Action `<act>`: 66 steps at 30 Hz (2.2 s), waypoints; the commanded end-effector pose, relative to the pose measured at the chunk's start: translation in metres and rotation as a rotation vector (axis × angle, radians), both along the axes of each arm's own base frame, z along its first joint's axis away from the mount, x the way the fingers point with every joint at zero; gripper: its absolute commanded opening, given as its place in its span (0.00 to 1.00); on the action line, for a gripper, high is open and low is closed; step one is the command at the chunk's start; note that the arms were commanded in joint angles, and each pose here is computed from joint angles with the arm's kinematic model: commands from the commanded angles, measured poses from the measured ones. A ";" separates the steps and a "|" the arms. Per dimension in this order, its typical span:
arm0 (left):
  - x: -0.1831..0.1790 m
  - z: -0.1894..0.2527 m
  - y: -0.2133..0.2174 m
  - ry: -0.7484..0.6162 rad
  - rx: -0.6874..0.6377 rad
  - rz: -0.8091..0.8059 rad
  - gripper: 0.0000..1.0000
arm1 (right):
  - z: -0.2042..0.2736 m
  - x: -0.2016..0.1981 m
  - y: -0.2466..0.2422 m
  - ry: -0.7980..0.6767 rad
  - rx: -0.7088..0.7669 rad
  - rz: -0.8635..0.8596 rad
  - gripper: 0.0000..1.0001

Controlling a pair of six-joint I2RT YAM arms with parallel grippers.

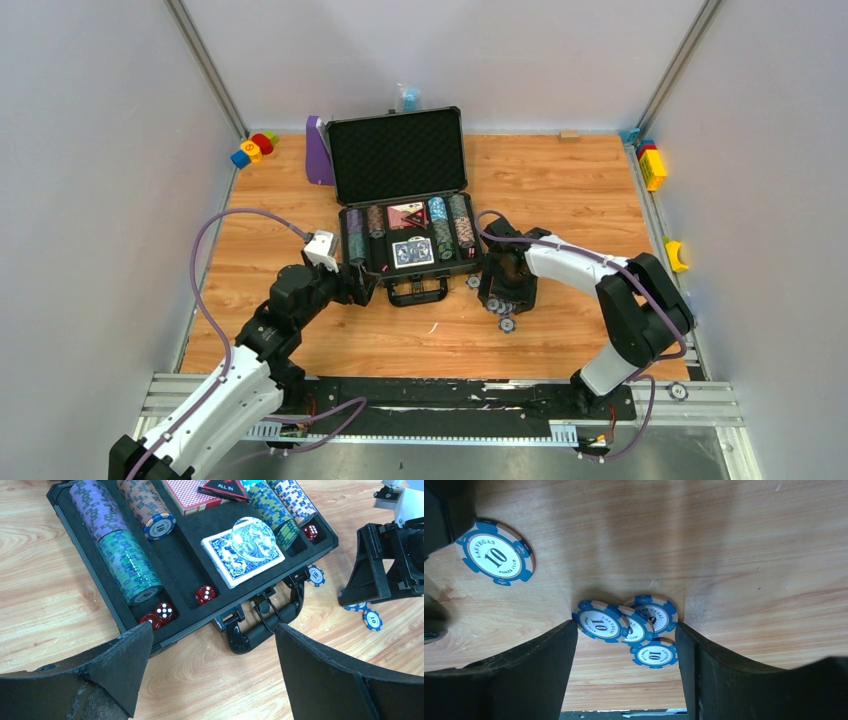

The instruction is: Pack up texas hold em set

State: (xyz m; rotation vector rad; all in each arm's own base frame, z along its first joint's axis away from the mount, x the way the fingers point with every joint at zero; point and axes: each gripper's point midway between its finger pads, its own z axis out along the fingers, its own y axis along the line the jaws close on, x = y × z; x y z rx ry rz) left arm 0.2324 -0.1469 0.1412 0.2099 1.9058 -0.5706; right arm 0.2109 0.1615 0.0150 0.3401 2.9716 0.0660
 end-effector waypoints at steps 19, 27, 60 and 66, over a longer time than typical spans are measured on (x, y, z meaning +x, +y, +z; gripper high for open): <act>0.002 0.008 -0.003 -0.040 -0.012 -0.012 1.00 | 0.002 0.017 -0.009 -0.120 -0.033 -0.045 0.57; 0.002 0.008 -0.003 -0.041 -0.013 -0.014 1.00 | 0.017 0.024 -0.006 -0.188 0.016 -0.077 0.52; 0.002 0.008 -0.003 -0.041 -0.012 -0.016 1.00 | 0.002 0.013 -0.007 -0.105 -0.127 0.131 0.80; 0.002 0.008 -0.003 -0.041 -0.012 -0.017 1.00 | -0.007 0.009 -0.012 -0.058 -0.153 0.133 0.75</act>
